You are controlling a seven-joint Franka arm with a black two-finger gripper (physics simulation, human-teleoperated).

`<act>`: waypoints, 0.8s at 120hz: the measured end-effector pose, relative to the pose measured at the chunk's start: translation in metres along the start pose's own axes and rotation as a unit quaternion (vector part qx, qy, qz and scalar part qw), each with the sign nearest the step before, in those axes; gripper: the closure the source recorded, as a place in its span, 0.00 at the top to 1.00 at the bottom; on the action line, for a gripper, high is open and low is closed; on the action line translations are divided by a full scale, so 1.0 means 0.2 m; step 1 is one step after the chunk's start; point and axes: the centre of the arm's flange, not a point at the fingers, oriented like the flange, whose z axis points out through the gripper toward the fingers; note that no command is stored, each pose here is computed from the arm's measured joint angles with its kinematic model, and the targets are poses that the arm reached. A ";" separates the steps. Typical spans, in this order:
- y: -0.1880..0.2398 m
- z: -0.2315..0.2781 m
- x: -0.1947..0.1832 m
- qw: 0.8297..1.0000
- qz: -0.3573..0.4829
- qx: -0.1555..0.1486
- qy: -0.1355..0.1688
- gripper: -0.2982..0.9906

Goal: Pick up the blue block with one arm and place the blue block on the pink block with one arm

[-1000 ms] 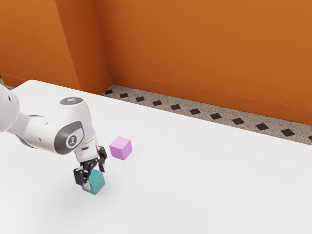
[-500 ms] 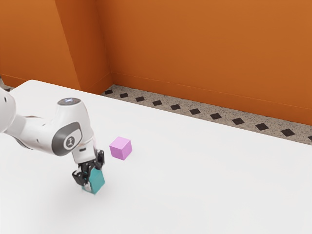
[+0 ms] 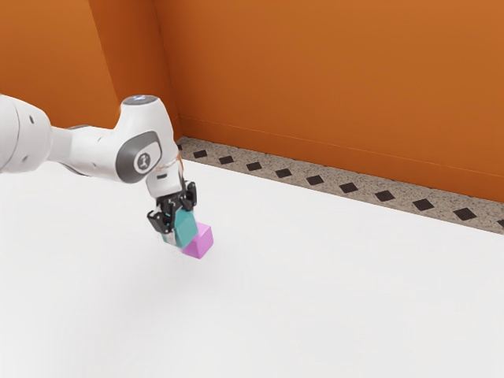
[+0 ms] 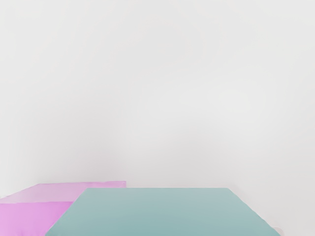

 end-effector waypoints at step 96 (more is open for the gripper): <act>-0.27 0.08 -0.04 0.999 0.026 -0.029 0.002 0.54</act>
